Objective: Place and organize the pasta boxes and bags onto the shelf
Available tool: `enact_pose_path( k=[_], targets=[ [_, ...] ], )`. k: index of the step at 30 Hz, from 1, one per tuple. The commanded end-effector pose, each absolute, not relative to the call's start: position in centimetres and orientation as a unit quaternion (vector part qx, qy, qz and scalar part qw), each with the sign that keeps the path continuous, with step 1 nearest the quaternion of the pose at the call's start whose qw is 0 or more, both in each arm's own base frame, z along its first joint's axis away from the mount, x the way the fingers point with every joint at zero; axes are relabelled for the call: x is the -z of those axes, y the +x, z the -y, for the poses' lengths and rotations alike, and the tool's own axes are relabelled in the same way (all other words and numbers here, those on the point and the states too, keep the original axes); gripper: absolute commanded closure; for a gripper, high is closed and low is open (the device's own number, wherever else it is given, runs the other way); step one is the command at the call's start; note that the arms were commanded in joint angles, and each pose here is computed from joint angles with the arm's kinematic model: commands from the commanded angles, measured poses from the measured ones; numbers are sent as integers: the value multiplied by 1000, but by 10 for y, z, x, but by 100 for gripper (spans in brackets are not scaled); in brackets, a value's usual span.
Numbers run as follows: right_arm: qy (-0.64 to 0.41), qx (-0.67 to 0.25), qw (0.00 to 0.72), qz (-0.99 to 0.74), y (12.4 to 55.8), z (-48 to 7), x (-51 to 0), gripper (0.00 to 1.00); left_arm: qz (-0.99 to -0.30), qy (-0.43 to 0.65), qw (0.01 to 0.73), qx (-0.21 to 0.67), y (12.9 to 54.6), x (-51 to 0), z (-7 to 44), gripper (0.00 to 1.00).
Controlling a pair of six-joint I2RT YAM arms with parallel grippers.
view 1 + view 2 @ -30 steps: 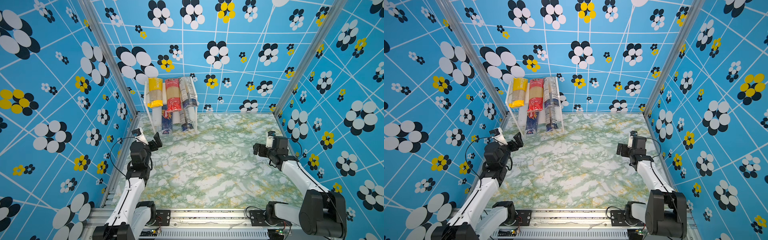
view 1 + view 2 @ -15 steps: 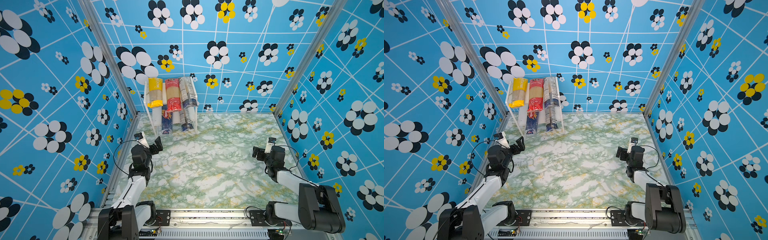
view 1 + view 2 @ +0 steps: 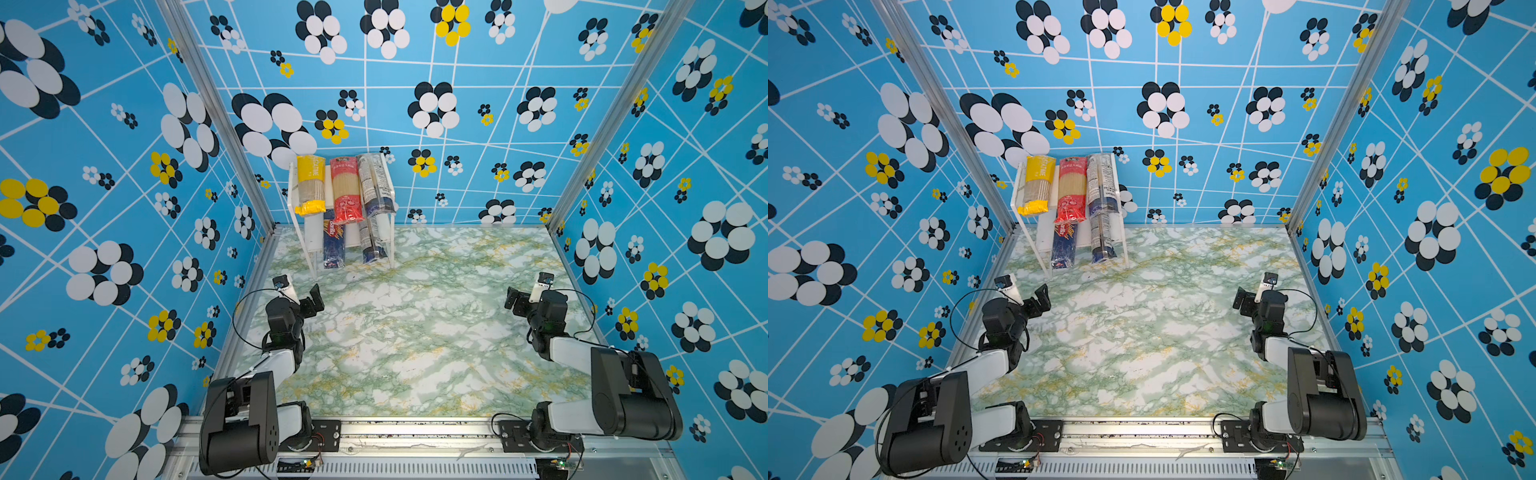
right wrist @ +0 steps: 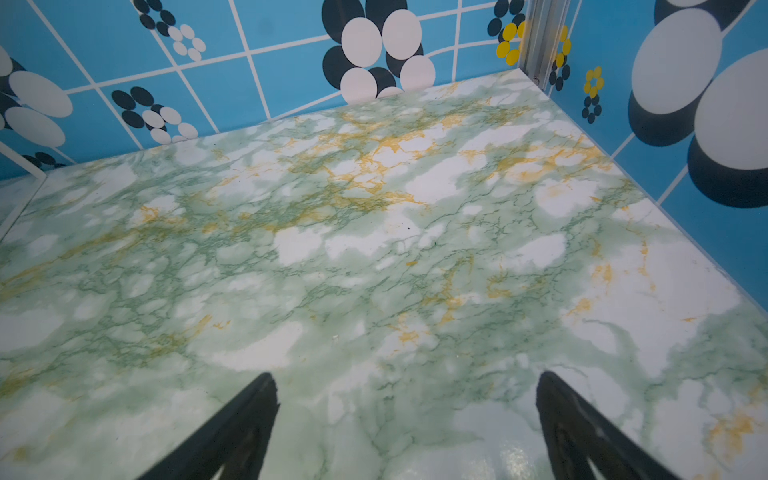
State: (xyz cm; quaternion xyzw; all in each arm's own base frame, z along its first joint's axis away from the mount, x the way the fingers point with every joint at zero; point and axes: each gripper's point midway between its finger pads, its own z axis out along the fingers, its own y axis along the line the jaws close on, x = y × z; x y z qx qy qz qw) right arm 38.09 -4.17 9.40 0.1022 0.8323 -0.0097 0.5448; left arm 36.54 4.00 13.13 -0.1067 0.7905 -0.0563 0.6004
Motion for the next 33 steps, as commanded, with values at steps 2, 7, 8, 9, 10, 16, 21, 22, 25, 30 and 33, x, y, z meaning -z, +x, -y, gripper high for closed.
enact_pose_path(
  k=[2, 7, 8, 9, 10, 16, 21, 22, 25, 30, 33],
  targets=[
    [110, 10, 566, -817, 390, 46, -108, 1, -778, -92, 617, 68, 374, -138, -37, 1],
    [99, 3, 572, -814, 391, 41, -109, 1, -785, -97, 608, 69, 378, -121, -39, 1],
    [96, 1, 573, -814, 391, 40, -109, 1, -786, -99, 607, 68, 379, -118, -40, 1],
    [92, -2, 573, -814, 390, 38, -108, 1, -785, -99, 608, 68, 380, -118, -40, 1],
    [88, -5, 574, -814, 391, 37, -108, 1, -789, -99, 603, 68, 379, -117, -40, 1],
    [72, -13, 574, -816, 393, 31, -107, 1, -788, -77, 606, 80, 381, -118, -32, 1],
    [48, -16, 575, -817, 395, 21, -104, 1, -789, -60, 606, 82, 381, -118, -25, 1],
    [46, -14, 574, -817, 396, 21, -103, 1, -790, -56, 605, 82, 382, -118, -23, 1],
    [38, -9, 573, -819, 396, 17, -101, 1, -791, -31, 605, 78, 383, -117, -12, 1],
    [30, 10, 572, -820, 397, 13, -93, 1, -797, -7, 602, 56, 388, -106, -1, 1],
    [31, 13, 572, -820, 397, 13, -93, 1, -801, -12, 596, 48, 392, -99, -2, 1]
  ],
)
